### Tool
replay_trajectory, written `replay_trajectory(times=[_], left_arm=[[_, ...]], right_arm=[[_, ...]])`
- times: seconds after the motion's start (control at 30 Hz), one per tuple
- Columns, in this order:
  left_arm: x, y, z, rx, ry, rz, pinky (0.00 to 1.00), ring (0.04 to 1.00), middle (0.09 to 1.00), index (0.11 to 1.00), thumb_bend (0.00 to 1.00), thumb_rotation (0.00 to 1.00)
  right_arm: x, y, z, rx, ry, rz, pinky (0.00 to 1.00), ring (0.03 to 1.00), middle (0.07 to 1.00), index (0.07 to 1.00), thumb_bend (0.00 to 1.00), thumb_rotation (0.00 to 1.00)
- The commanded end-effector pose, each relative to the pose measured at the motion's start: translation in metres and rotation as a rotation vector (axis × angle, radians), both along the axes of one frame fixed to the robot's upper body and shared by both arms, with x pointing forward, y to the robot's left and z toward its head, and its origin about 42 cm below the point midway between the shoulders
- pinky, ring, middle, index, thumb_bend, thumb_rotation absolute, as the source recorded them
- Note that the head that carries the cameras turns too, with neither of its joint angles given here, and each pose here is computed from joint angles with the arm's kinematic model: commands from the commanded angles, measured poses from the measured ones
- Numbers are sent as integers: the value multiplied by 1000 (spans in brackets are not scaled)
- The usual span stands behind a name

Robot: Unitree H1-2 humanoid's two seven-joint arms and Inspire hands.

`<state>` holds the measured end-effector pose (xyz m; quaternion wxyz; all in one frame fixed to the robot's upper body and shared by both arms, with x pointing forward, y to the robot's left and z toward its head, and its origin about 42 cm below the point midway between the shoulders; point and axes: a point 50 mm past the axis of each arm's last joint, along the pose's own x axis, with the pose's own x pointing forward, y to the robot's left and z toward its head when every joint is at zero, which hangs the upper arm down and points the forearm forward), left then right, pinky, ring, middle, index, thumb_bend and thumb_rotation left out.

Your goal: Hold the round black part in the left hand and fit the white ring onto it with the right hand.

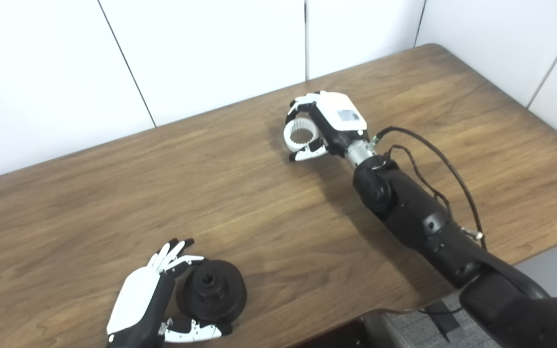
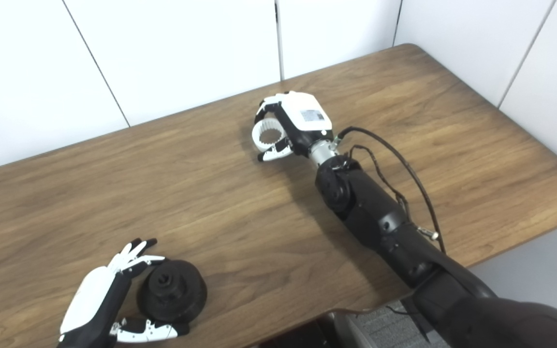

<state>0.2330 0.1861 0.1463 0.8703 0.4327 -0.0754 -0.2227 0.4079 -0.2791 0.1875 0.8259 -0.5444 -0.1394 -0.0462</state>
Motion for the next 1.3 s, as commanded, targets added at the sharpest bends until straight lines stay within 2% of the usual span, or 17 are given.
replay_trajectory(times=[0.0, 0.5, 0.87, 0.93, 1.07, 1.17, 1.27], left_arm=[[6, -2, 6, 4, -37, 9, 997, 1000, 951, 655, 896, 286], [9, -20, 6, 9, -45, 18, 992, 1000, 957, 663, 890, 316], [16, -32, 6, 10, -40, 36, 1000, 1000, 958, 661, 909, 328], [17, -34, 6, 12, -39, 36, 1000, 1000, 959, 665, 906, 324], [20, -38, 5, 9, -46, 37, 1000, 1000, 958, 662, 913, 311], [21, -40, 4, 10, -45, 40, 1000, 1000, 959, 660, 918, 300], [22, -42, 5, 11, -45, 39, 1000, 1000, 961, 661, 916, 295]], right_arm=[[4, 3, 37, 3, -104, 24, 937, 870, 798, 483, 515, 145], [-28, 5, 75, 33, -201, 126, 933, 863, 793, 482, 517, 143], [-51, 10, 88, 64, -202, 217, 964, 869, 796, 483, 518, 140], [-56, 12, 89, 74, -205, 235, 940, 865, 795, 483, 518, 139], [-64, 15, 90, 122, -198, 280, 799, 859, 795, 483, 519, 138], [-75, 20, 90, 154, -184, 317, 729, 859, 800, 483, 518, 141], [-86, 25, 89, 187, -171, 354, 710, 857, 790, 482, 518, 140]])
